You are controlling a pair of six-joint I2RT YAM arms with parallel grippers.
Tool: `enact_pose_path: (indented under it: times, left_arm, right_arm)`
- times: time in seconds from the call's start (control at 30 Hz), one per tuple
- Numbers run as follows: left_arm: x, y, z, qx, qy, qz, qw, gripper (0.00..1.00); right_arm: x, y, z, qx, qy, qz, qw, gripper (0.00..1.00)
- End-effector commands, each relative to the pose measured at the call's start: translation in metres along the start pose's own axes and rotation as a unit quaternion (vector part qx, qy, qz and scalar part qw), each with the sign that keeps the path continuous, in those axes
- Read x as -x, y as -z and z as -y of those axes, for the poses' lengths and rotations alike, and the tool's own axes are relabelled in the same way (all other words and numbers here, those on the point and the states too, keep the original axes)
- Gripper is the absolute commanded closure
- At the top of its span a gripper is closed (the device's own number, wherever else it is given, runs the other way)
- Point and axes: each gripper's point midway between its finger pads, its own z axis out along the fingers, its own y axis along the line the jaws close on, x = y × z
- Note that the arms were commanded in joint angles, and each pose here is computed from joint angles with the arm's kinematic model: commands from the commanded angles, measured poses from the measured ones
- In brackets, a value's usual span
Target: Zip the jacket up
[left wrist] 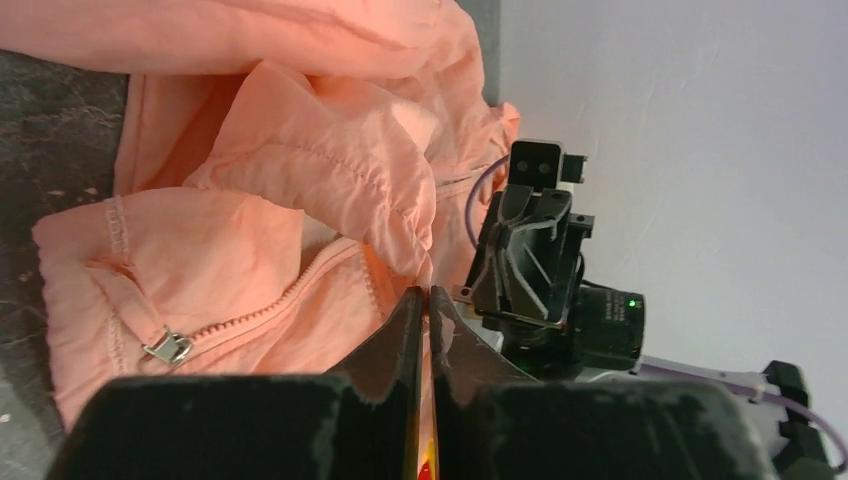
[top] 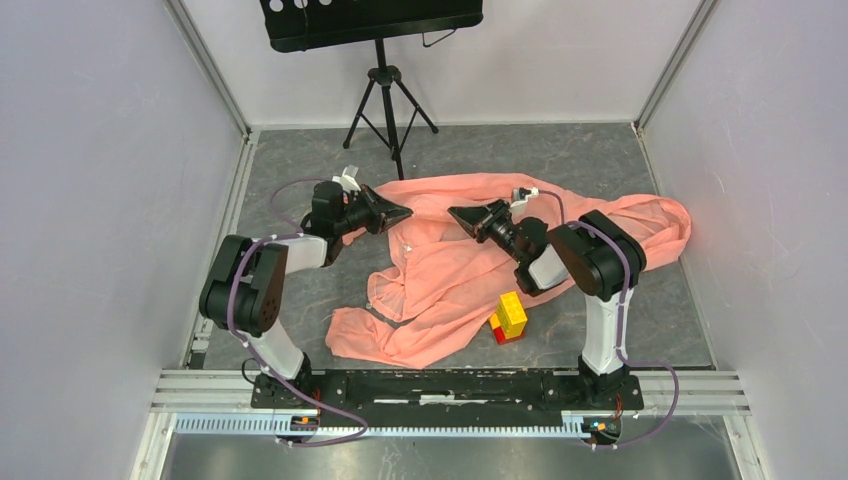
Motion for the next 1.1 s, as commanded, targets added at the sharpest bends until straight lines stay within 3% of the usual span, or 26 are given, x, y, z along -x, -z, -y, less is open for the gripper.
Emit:
enact_pose_path:
  times: [0.0, 0.07, 0.13, 0.2, 0.5, 0.6, 0.87, 1.0, 1.03, 1.07]
  left_arm:
    - [0.011, 0.005, 0.010, 0.007, -0.091, 0.017, 0.996, 0.96]
    - [0.008, 0.005, 0.015, -0.003, -0.080, 0.010, 0.997, 0.98]
    - [0.007, 0.006, 0.027, -0.030, -0.066, 0.013, 0.997, 0.98]
    - [0.007, 0.009, 0.034, -0.043, -0.048, 0.014, 0.998, 0.98]
    - [0.004, 0.028, 0.081, -0.111, -0.016, 0.018, 0.994, 0.98]
    - [0.000, 0.029, 0.082, -0.111, -0.011, 0.014, 0.994, 0.98]
    - [-0.007, 0.027, 0.073, -0.121, 0.015, 0.006, 0.993, 0.98]
    - [-0.009, 0.026, 0.070, -0.118, 0.013, 0.006, 0.993, 0.98]
    - [-0.009, 0.026, 0.070, -0.117, 0.012, 0.006, 0.993, 0.98]
    - [-0.010, 0.026, 0.069, -0.114, 0.010, 0.006, 0.993, 0.98]
  right_arm:
    - [-0.013, 0.020, -0.094, 0.191, 0.069, -0.032, 0.979, 0.90]
    - [-0.013, 0.025, -0.080, 0.156, 0.079, -0.010, 0.985, 0.36]
    - [-0.012, 0.023, -0.074, 0.137, 0.099, -0.001, 0.986, 0.13]
    - [-0.015, 0.019, -0.072, 0.125, 0.101, -0.009, 0.987, 0.03]
    - [-0.008, 0.011, -0.039, 0.058, 0.041, 0.030, 0.997, 0.02]
    - [0.002, 0.008, -0.045, 0.065, 0.025, 0.056, 0.996, 0.02]
    - [0.010, -0.017, -0.050, 0.079, -0.011, 0.057, 0.995, 0.02]
    - [0.010, -0.021, -0.046, 0.071, -0.015, 0.053, 0.996, 0.10]
    - [0.009, -0.023, -0.045, 0.070, -0.012, 0.050, 0.996, 0.14]
    - [0.010, -0.024, -0.045, 0.069, -0.010, 0.050, 0.996, 0.24]
